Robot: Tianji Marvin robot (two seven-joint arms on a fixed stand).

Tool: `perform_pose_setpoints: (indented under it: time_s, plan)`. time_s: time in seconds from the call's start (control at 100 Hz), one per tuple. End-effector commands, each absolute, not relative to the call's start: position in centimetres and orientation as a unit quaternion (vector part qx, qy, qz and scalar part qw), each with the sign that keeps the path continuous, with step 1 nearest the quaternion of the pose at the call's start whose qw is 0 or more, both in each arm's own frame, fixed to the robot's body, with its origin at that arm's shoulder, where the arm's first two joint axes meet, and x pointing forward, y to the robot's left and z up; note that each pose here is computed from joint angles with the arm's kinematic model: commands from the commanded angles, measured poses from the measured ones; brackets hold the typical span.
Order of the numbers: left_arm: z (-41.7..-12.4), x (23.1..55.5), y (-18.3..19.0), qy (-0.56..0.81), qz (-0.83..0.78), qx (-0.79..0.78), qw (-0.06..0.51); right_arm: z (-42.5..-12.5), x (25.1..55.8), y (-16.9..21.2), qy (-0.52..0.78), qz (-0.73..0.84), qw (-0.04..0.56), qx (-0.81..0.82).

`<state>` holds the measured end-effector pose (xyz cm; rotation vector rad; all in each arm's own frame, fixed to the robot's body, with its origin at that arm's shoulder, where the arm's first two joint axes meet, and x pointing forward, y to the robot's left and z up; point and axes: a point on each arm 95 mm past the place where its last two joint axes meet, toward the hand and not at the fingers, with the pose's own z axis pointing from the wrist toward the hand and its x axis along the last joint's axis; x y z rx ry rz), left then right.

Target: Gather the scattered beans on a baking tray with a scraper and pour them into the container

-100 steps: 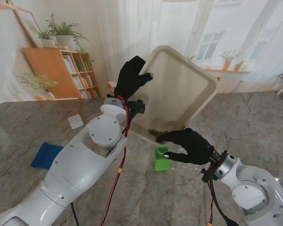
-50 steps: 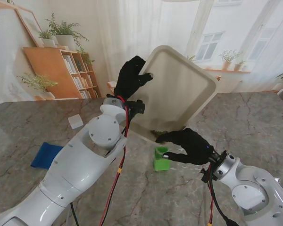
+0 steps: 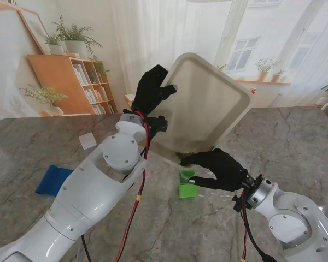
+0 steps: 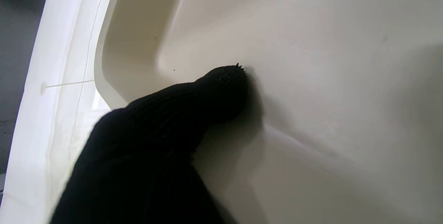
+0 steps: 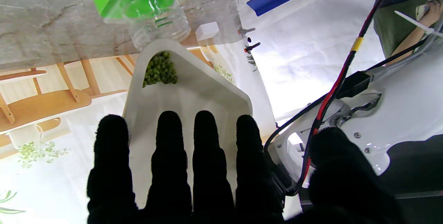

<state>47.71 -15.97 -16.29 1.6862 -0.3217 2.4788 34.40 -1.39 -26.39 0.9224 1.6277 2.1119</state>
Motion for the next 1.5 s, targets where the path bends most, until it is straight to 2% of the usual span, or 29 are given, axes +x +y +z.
perform_pose_setpoints:
  time_s: [0.0,1.49]
  plan:
    - [-15.93,47.31,-16.64,-0.105,0.823,0.554,0.076,-26.21,34.36,-1.15,0.573,0.739,0.156,0.319]
    - [-15.34,46.77,-16.60,-0.108,0.828,0.545,0.083,-26.20,34.03,-1.21,0.570,0.741,0.161,0.317]
